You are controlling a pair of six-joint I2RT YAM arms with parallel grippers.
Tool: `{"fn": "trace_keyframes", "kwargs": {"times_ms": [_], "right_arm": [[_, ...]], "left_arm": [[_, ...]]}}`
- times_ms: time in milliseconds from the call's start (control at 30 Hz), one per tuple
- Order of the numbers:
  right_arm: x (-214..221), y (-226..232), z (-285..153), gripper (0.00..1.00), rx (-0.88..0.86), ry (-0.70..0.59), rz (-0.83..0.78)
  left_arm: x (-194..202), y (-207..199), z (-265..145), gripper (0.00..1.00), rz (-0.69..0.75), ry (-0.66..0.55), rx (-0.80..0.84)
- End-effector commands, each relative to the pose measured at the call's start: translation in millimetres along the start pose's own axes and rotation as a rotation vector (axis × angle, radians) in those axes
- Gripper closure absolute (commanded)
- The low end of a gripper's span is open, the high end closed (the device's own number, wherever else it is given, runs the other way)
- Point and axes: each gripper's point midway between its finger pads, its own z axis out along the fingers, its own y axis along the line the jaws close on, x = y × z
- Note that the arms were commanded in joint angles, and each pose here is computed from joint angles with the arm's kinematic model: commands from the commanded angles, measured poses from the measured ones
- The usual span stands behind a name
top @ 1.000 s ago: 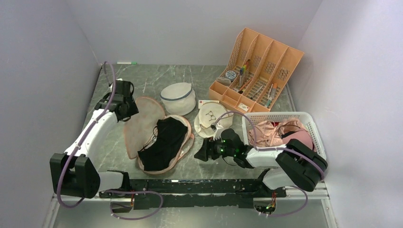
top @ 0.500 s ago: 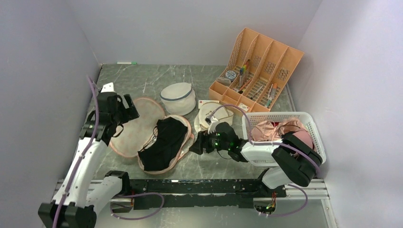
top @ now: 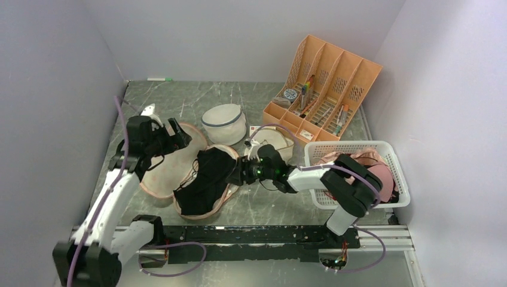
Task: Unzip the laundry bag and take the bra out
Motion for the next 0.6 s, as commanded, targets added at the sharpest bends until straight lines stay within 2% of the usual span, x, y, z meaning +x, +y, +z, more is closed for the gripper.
{"fn": "trace_keyframes", "kwargs": {"times_ms": [0,100,200,300,400,467,567], "right_arm": [[-5.5,26.7,19.1,0.5,-0.106,0.0,-0.021],[3.1,29.3,28.7,0.51,-0.135,0.023,-0.003],[13.1,27.0,34.8,0.52,-0.143,0.038,0.016],[29.5,8.2,36.8,0.52,-0.089,0.062,0.033],[46.0,-8.2,32.4,0.52,-0.044,0.081,0.051],[52.5,-10.5,28.4,0.52,-0.043,0.087,0.06],[56.9,-5.4,21.4,0.52,-0.071,0.091,0.075]], "left_arm": [[18.6,-10.2,30.3,0.0,-0.142,0.09,0.086],[1.6,-17.6,43.2,0.0,-0.228,0.034,0.154],[-5.9,-4.9,61.4,0.01,-0.326,0.013,0.148],[5.0,31.4,81.5,0.01,-0.488,0.069,0.097],[35.9,65.6,93.1,0.0,-0.678,0.149,0.114],[48.8,72.6,95.7,0.03,-0.709,0.171,0.146],[47.1,69.4,92.0,0.01,-0.632,0.16,0.163]]}}
